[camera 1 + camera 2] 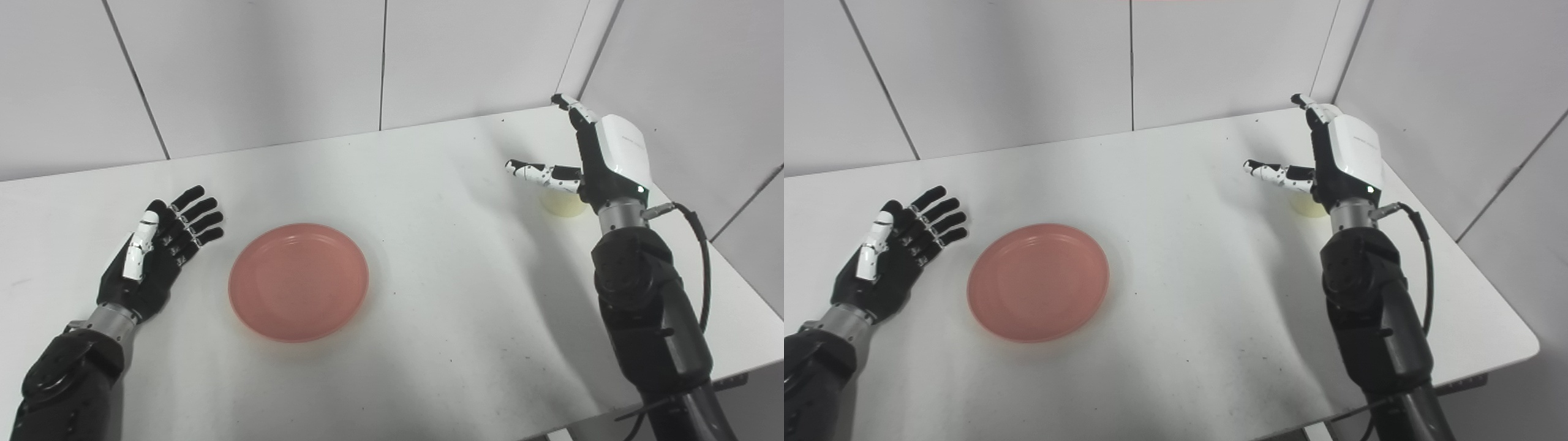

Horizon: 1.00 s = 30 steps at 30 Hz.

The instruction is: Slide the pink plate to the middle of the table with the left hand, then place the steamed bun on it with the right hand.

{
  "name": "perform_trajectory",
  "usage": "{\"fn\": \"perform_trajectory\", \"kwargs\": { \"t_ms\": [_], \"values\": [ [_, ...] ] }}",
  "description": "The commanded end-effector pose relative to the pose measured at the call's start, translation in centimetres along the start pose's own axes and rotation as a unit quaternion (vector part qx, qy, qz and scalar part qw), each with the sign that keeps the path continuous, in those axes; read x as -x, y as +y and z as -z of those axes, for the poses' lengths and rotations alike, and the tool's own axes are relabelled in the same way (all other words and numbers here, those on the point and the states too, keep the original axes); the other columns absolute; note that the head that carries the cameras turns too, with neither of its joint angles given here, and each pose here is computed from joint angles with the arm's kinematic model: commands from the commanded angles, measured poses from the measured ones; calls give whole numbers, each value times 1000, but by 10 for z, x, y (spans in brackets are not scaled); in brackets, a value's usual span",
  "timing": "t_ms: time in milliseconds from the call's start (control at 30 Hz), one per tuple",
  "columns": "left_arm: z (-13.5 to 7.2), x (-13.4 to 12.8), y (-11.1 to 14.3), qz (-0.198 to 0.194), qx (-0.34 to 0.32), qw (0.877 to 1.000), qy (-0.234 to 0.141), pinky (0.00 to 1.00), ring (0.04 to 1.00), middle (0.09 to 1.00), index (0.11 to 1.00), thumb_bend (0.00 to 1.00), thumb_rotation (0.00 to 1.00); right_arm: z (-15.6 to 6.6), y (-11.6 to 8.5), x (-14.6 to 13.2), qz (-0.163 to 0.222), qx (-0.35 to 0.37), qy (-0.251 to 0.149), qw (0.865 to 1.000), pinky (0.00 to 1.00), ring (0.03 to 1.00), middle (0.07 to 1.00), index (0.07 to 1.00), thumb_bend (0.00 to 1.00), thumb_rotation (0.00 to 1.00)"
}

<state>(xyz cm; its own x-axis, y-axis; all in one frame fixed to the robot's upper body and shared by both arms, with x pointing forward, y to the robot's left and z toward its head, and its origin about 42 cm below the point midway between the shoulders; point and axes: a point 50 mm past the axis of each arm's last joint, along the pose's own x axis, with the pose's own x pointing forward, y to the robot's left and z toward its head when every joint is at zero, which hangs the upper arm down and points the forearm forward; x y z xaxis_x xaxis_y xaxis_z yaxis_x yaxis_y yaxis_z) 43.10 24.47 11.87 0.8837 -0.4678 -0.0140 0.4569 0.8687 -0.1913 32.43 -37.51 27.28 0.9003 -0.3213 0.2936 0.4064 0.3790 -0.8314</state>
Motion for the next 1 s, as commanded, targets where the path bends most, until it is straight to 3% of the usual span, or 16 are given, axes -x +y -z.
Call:
{"fn": "perform_trajectory", "kwargs": {
  "t_ms": [0,367,967],
  "values": [
    [53,35,15,-41,28,994,98,806,827,841,825,559,916,4,-16,-9,23,19,9,1000,764,892,886,856,815,519],
    [52,36,20,-45,35,993,100,798,821,834,817,569,891,23,-17,-21,11,40,37,998,755,872,886,855,832,490],
    [53,39,29,-43,40,993,101,797,816,828,812,577,893,35,-19,-37,-19,47,52,997,723,835,870,843,848,469]
  ]
}}
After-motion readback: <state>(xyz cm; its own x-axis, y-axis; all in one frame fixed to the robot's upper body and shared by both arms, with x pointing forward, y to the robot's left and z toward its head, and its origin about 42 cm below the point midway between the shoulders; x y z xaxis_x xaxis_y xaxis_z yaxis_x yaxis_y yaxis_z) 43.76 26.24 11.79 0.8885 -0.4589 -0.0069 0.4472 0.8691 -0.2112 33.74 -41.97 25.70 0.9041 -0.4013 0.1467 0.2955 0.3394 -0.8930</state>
